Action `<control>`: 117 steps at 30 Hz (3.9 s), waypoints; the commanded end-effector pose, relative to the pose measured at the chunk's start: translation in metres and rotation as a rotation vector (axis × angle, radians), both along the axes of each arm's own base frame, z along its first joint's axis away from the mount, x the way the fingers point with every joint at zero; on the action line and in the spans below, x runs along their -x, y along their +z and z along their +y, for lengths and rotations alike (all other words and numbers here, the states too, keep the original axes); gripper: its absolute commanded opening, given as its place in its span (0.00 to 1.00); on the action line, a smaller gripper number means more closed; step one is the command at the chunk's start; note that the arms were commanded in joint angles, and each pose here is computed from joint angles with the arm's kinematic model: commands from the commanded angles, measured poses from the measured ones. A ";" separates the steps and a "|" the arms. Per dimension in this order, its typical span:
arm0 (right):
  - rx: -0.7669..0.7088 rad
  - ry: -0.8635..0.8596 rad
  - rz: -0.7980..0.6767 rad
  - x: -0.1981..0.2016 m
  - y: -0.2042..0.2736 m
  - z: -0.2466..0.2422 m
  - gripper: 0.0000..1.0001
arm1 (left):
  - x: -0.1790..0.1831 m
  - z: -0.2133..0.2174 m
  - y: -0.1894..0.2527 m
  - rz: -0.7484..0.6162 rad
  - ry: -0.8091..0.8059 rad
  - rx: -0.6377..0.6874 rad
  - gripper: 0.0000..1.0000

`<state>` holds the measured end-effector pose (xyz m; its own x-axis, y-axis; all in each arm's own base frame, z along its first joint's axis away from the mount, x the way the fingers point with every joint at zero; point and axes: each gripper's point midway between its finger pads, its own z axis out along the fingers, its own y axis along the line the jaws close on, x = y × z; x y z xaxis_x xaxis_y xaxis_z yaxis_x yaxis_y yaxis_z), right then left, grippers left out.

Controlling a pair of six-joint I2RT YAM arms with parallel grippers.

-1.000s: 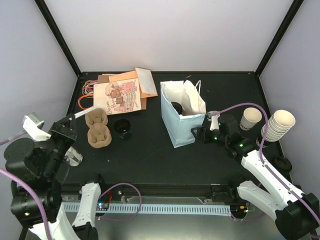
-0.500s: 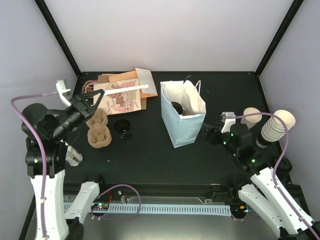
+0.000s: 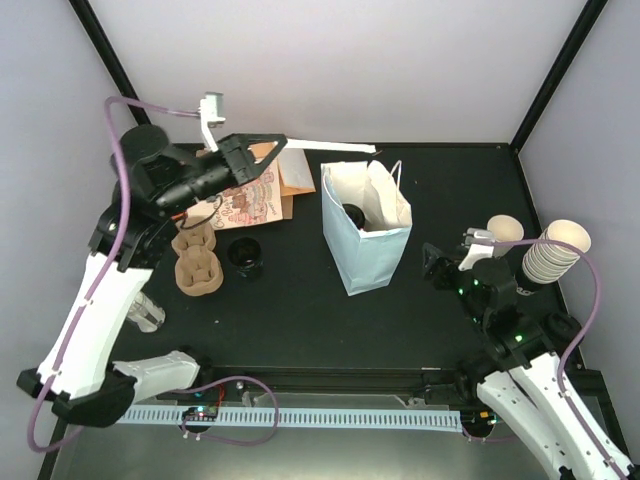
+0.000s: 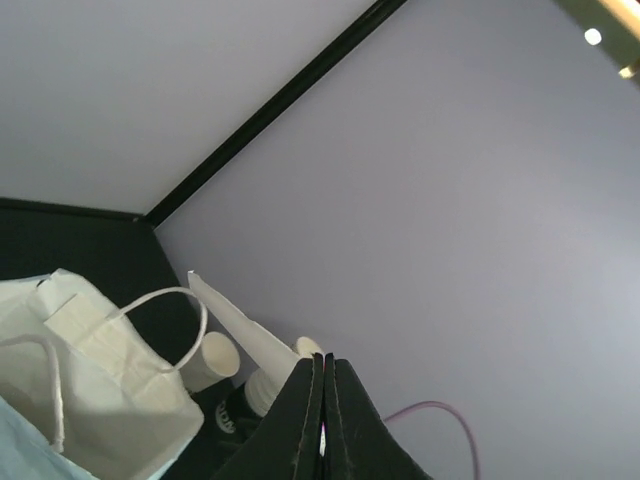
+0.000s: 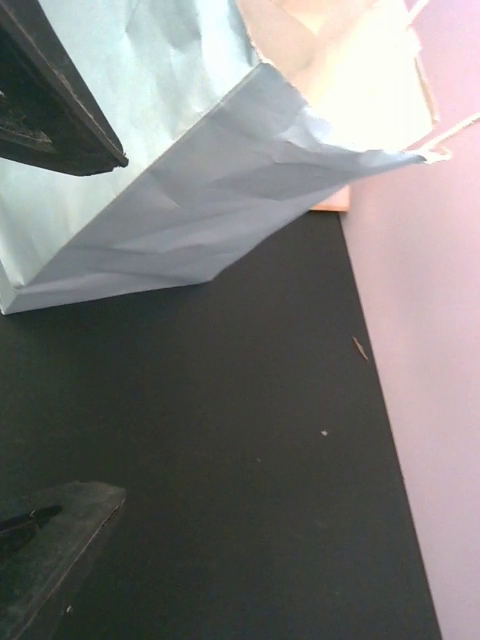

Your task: Pack the takeout coffee

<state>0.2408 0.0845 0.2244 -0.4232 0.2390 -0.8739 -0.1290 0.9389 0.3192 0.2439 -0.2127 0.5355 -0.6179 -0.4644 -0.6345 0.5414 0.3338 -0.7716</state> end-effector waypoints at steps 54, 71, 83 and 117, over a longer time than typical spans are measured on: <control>0.114 -0.100 -0.343 -0.012 0.054 -0.022 1.00 | -0.021 0.017 -0.100 -0.115 0.301 -0.799 0.99; 0.304 -0.076 -0.508 -0.024 0.051 -0.016 0.98 | -0.030 0.147 -0.232 -0.082 0.743 -0.859 0.99; 0.243 -0.269 -0.494 -0.059 -0.027 -0.078 0.85 | -0.011 0.169 -0.275 -0.104 0.748 -0.849 0.99; 0.357 -0.223 -0.339 -0.135 -0.066 -0.083 1.00 | -0.052 0.181 -0.267 -0.346 0.973 -0.755 0.99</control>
<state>0.3769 0.0011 0.1423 -0.1405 -0.0300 -0.9896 0.0313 0.9989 -0.0347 0.2944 -0.0457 0.2430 -0.1333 -0.0740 -0.9883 0.0184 0.9969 -0.0771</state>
